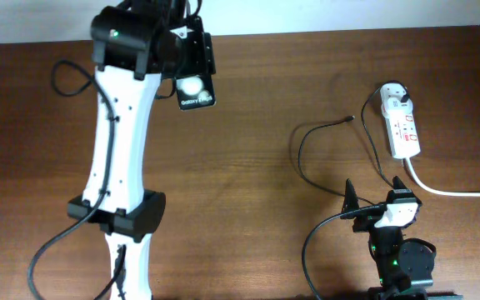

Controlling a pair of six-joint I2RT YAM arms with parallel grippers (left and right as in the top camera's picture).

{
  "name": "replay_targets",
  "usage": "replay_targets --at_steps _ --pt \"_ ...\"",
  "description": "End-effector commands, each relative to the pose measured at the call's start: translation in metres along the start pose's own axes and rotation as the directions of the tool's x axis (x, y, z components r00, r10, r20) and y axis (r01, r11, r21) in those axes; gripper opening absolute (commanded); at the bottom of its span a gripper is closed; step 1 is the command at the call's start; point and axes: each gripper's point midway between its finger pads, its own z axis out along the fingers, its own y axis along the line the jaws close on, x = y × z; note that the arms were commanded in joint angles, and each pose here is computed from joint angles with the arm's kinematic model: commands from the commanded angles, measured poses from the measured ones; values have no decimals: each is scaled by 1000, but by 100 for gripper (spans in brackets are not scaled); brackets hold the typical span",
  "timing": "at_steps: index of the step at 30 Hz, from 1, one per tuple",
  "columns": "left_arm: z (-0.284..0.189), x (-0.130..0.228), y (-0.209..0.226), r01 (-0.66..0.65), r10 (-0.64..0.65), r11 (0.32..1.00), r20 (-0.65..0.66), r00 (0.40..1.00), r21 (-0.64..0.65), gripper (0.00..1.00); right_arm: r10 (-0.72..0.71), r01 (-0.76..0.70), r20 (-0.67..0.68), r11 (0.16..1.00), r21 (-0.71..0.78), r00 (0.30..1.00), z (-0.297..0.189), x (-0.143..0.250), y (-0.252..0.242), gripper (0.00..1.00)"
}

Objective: Plug charger to phone and switch on socket
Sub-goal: 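Lift the phone with the left gripper and tilt it upright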

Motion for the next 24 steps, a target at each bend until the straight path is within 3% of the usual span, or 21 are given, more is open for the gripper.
replay_targets --at_steps 1,8,10,17,21,24 --pt "-74 -8 -3 -22 12 998 157 988 67 60 -4 4 -4 1000 -8 1000 0 2 2 99" --pt "-195 9 3 -71 10 986 379 925 148 60 -4 4 -3 1000 -8 1000 0 2 2 99" --pt "-203 13 4 -73 8 986 390 921 152 59 -4 4 -4 1000 -8 1000 0 2 2 99" --pt "-114 17 2 -13 -4 995 169 986 99 59 -4 4 -4 1000 -8 1000 0 2 2 99" --pt "-56 17 -17 -17 4 984 79 997 175 60 -4 4 -4 1000 -8 1000 0 2 2 99" --pt "-9 30 -30 52 -49 969 -20 999 243 61 -4 4 -4 1000 -8 1000 0 2 2 99"
